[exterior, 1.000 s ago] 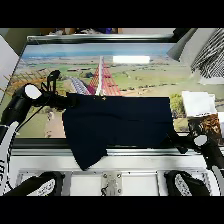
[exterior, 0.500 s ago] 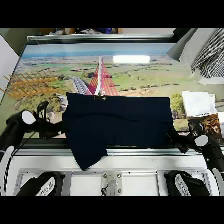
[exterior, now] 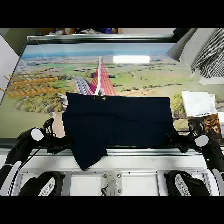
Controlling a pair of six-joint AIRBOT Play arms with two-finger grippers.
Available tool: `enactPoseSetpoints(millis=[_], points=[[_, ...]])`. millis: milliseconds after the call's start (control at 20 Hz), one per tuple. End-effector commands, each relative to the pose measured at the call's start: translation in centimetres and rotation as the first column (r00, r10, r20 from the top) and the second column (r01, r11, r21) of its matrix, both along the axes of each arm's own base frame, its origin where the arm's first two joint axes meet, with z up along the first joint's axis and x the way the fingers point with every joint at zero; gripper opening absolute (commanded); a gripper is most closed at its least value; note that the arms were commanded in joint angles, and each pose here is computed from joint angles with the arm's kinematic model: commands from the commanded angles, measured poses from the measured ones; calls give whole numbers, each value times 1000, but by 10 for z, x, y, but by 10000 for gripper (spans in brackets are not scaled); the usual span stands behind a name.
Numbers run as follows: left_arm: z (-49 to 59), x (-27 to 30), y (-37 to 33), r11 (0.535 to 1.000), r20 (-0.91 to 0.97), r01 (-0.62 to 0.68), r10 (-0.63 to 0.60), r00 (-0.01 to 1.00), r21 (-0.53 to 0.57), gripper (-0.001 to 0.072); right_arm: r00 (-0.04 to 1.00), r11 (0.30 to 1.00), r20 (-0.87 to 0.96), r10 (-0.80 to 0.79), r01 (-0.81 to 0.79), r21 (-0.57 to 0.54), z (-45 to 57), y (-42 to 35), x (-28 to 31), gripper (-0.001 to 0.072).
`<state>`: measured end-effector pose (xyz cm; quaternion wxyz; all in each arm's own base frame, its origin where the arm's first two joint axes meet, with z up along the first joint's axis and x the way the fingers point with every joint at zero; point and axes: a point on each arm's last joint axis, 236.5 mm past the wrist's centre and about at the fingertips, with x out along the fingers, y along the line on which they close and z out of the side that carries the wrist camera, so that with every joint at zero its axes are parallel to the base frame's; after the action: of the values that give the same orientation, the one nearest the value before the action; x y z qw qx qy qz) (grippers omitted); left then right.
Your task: Fold the clothes and pants, and hang the long-sleeved shirts on hangers.
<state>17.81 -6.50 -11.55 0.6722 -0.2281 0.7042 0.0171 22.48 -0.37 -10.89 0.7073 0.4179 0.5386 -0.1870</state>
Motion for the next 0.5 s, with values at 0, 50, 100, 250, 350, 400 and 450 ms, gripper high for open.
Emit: enactPoseSetpoints(millis=[0, 50, 100, 250, 350, 400, 450], points=[[-9, -5, -19, 999, -18, 43, -43, 999, -7, 544, 1000, 1000, 2, 1, -1, 0, 1, 0, 0, 8], [-14, -10, -22, 998, -44, 57, -58, 997, -6, 545, 1000, 1000, 2, 1, -1, 0, 1, 0, 0, 9], [-19, -13, -25, 998, -68, 70, -70, 995, -5, 544, 1000, 1000, 2, 1, -1, 0, 1, 0, 1, 9], [-23, -15, -42, 997, -87, 61, -65, 994, -46, 544, 1000, 1000, 4, 1, -1, -1, 1, 0, 1, 8], [-20, -13, -50, 995, -56, 82, -85, 995, -53, 542, 1000, 1000, 6, 1, -1, -1, 2, 0, 1, 9], [-17, -11, -51, 994, -38, 93, -95, 995, -53, 441, 1000, 1000, 5, 3, -3, -1, 2, 0, 1, 9], [-12, -9, -52, 994, -16, 99, -100, 995, -53, 135, 1000, 1000, 7, 4, -4, 0, 4, 0, 2, 9]])
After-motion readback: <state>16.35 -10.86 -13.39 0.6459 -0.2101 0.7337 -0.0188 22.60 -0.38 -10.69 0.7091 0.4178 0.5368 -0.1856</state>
